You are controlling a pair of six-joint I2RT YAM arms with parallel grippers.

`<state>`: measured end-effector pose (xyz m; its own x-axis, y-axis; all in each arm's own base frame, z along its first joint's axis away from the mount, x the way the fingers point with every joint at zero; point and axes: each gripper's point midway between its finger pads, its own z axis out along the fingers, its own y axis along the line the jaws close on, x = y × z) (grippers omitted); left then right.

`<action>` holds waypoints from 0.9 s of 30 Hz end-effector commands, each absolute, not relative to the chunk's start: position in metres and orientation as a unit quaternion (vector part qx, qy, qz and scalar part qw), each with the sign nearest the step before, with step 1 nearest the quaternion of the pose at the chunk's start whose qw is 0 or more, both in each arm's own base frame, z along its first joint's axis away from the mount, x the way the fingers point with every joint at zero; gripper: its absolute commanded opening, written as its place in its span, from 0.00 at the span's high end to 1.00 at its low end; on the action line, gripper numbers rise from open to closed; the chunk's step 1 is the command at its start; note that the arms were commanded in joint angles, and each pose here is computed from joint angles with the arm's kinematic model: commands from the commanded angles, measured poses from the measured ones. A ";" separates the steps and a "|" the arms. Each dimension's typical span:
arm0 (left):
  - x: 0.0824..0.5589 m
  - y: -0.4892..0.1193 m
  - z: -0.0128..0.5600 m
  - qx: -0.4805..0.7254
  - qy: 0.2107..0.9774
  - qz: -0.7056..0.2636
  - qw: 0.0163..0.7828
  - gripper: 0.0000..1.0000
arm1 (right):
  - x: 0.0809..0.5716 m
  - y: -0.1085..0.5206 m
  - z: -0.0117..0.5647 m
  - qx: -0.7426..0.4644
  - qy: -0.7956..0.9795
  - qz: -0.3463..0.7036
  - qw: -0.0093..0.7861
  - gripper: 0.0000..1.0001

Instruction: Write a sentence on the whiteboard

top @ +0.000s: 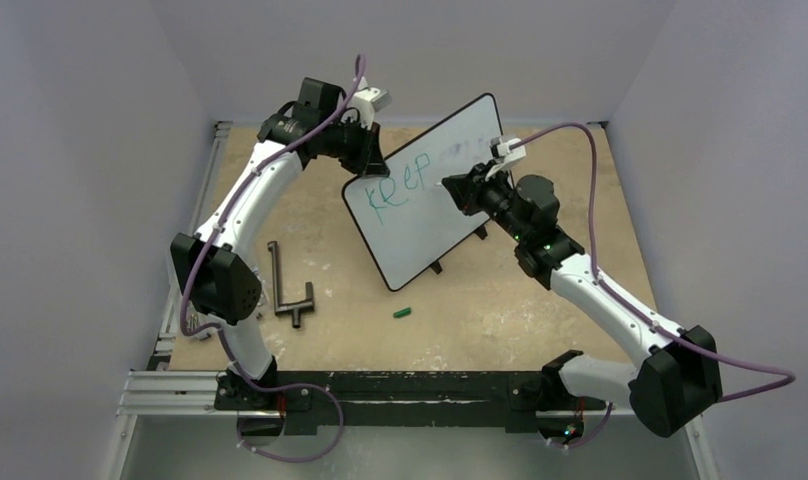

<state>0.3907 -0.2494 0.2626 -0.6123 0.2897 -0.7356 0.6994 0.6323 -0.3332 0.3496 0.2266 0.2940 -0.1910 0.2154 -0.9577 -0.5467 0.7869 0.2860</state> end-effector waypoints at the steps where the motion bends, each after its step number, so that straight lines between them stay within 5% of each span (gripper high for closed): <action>1: 0.398 -0.211 0.230 0.282 0.880 -0.204 0.323 1.00 | 0.345 0.228 0.308 -0.134 0.679 0.310 0.652 1.00; 27: 0.413 -0.185 0.204 0.202 0.909 -0.203 0.301 1.00 | 0.307 0.315 0.253 -0.276 0.627 0.409 0.603 1.00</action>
<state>0.3963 -0.2313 0.2490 -0.6960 0.1897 -0.6925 0.5995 0.6844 -0.4150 0.3067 0.3071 0.2331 -0.1960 0.1113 -0.9743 -0.8100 0.5417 0.2248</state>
